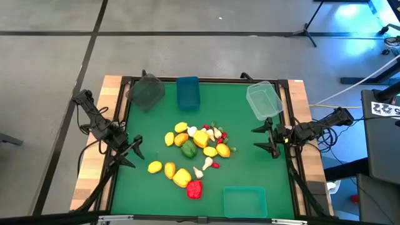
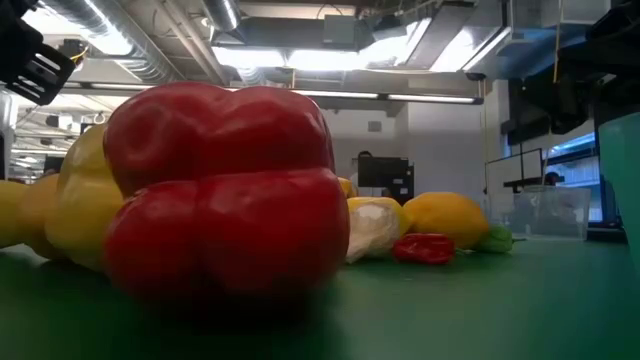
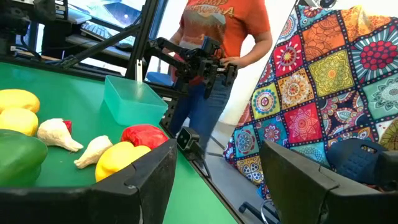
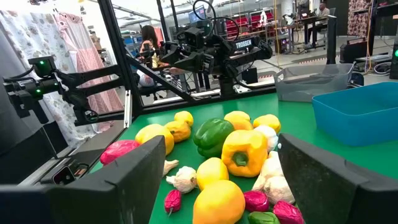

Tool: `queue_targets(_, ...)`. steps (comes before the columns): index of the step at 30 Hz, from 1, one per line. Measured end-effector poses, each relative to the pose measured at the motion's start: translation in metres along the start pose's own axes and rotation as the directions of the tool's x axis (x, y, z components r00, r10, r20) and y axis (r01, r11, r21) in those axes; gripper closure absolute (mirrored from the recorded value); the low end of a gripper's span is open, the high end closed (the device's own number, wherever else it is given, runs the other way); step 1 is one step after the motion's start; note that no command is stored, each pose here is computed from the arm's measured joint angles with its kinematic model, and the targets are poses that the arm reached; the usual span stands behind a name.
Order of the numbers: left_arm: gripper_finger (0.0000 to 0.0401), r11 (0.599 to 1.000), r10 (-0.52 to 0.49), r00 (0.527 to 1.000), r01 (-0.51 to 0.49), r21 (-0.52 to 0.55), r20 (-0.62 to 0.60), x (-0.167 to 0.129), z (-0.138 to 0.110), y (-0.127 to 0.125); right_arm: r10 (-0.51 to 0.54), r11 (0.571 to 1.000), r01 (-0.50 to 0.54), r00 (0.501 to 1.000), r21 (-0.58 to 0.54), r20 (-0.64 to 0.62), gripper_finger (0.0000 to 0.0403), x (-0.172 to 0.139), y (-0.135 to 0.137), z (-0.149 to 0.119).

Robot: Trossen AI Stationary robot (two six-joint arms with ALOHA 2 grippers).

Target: Sort produce into baskets

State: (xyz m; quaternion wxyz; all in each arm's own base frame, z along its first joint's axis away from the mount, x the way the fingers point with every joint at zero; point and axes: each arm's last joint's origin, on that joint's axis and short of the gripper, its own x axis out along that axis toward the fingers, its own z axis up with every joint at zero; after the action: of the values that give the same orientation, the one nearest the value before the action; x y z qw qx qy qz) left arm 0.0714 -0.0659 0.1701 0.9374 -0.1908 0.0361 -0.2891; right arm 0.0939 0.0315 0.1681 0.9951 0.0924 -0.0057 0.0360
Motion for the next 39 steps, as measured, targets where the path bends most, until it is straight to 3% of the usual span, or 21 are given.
queue_targets(35, 0.0174, 1.0, 0.0, 1.0, 0.0, 0.001, 0.0, 0.0, -0.0001, 0.0, 0.005, 1.0, -0.006, 0.999, 0.023, 0.032, 0.01, -0.0001, 0.0006, 0.0032)
queue_targets(37, 0.0174, 0.999, 0.001, 1.0, -0.001, 0.039, 0.0, 0.0, 0.0, 0.0001, 0.004, 1.0, -0.005, 0.999, 0.024, 0.034, 0.01, -0.0001, 0.0006, 0.0034)
queue_targets(39, 0.0174, 0.989, -0.009, 1.0, 0.01, 0.15, -0.005, 0.0, -0.0003, -0.0002, -0.027, 0.999, 0.026, 0.998, 0.032, 0.05, 0.01, -0.0001, -0.0002, 0.0047)
